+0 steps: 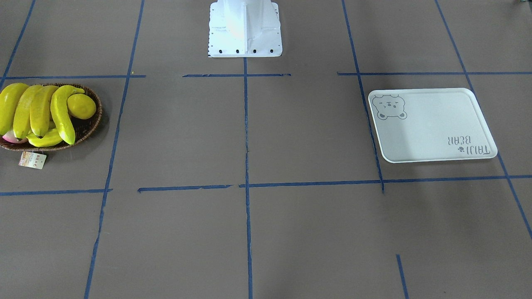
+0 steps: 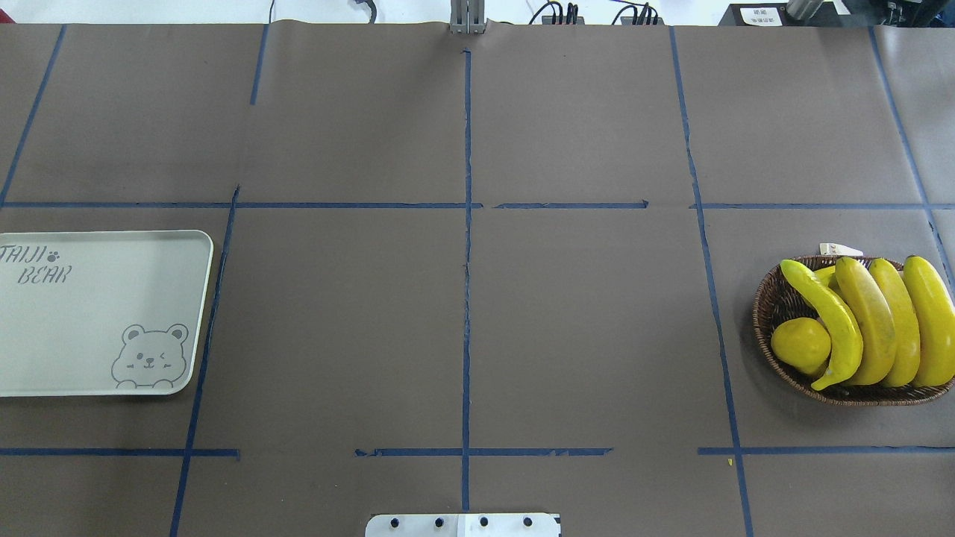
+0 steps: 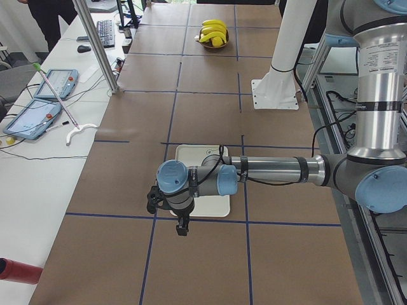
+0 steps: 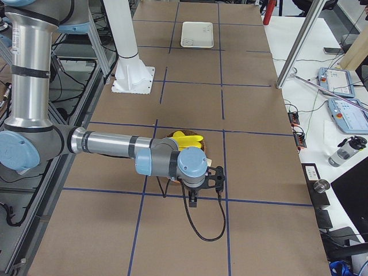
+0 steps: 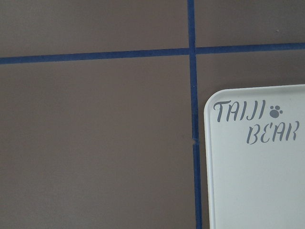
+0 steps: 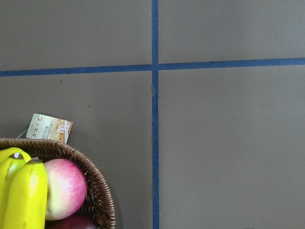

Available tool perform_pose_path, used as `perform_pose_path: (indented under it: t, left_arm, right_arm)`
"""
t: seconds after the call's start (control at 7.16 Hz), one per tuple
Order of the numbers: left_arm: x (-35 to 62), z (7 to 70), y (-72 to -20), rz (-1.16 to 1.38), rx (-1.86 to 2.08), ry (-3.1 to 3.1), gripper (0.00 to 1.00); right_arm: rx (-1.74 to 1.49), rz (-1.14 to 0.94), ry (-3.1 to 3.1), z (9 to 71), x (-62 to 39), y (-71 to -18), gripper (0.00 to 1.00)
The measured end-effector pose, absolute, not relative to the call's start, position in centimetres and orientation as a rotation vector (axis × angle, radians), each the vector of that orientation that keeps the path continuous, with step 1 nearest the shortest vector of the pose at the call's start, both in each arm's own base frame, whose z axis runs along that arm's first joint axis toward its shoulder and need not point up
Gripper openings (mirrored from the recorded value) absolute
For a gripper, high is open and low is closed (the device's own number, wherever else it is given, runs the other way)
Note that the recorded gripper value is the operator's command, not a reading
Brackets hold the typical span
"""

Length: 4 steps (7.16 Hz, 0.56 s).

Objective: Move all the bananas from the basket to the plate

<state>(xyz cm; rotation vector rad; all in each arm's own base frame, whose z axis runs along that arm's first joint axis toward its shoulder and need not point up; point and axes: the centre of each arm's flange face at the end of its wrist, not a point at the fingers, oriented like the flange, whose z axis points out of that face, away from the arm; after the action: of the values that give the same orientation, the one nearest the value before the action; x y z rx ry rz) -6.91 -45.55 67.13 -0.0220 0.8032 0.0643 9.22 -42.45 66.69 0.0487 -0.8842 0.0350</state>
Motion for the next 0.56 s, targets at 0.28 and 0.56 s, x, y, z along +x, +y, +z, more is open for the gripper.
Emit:
perform_pose_path:
  t: [0.28,0.56]
  left_arm:
    - [-6.91,67.25,-45.5,0.064,-0.023,0.803,1.0]
    - [-6.91,67.51,-45.46,0.063,-0.028,0.804,1.0]
  right_arm:
    - [0.055,0.044,-0.882,66.62,9.68,-42.36,1.0]
    - [0.058,0.047,-0.881,66.69,9.85,-42.34,1.0]
